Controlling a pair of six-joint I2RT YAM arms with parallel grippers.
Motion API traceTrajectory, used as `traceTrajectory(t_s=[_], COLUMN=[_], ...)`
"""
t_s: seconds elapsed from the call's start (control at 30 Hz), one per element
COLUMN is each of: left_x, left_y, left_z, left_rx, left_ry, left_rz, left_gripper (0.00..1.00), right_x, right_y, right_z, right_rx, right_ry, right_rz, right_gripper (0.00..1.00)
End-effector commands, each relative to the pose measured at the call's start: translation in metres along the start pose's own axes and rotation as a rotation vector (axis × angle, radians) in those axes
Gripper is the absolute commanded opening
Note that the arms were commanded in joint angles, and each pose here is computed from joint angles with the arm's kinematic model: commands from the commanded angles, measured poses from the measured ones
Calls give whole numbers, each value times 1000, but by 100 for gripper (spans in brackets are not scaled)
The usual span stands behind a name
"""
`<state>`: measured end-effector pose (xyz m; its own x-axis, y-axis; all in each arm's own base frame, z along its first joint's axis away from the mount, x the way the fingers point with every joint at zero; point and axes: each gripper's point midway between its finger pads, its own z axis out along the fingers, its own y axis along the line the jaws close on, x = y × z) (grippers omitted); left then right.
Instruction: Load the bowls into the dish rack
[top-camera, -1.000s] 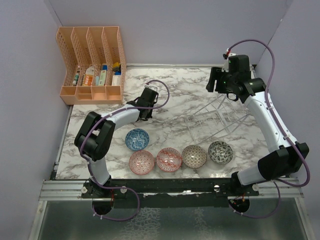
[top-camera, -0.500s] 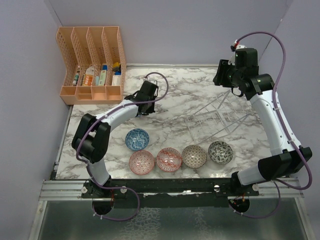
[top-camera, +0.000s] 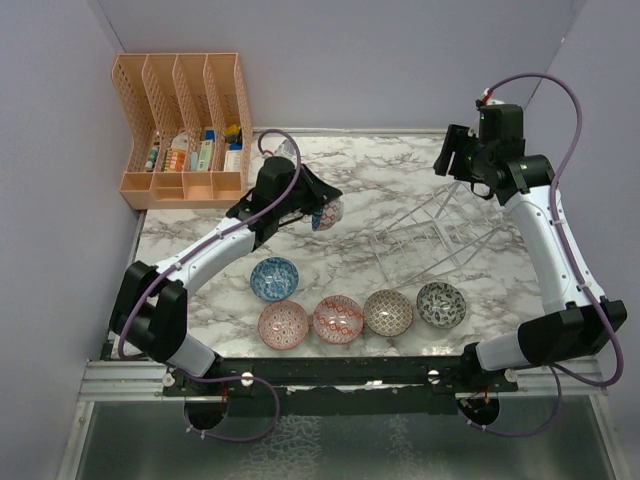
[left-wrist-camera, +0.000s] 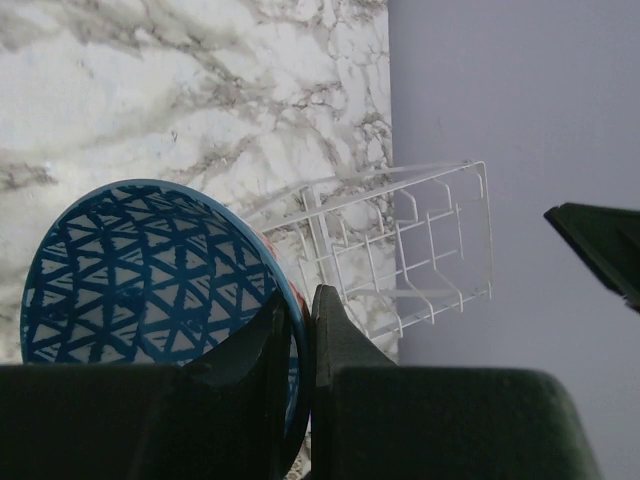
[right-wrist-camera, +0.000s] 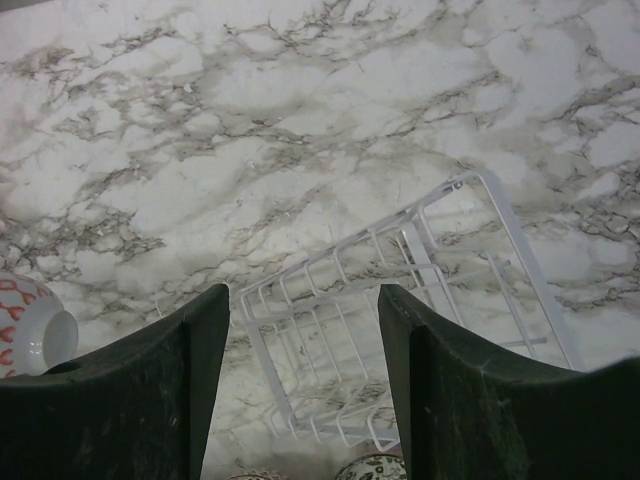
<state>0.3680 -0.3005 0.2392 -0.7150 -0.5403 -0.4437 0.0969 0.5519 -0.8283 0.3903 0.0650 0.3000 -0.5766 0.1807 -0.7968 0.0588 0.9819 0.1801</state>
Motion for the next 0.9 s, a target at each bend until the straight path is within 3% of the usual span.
traceTrajectory(t_s=[0.0, 0.17, 0.3, 0.53, 0.87], left_x=[-4, 19, 38, 49, 83], left_y=[-66, -93, -106, -95, -86], left_z=[-19, -17, -11, -2, 11], left_rx=[234, 301, 394, 440, 450], left_ry=[-61, -98, -127, -191, -221], left_rz=[-266, -393, -493, -643, -892], left_gripper=[0, 0, 0, 0, 0], right_x=[11, 21, 5, -28, -13], right_y=[-3, -1, 2, -4, 9], right_z=[-10, -16, -28, -39, -29], right_rx=[-31, -65, -77, -26, -108], right_ry=[-14, -10, -55, -129, -92], right_rz=[35, 37, 22, -24, -13], right_gripper=[62, 63, 64, 70, 71])
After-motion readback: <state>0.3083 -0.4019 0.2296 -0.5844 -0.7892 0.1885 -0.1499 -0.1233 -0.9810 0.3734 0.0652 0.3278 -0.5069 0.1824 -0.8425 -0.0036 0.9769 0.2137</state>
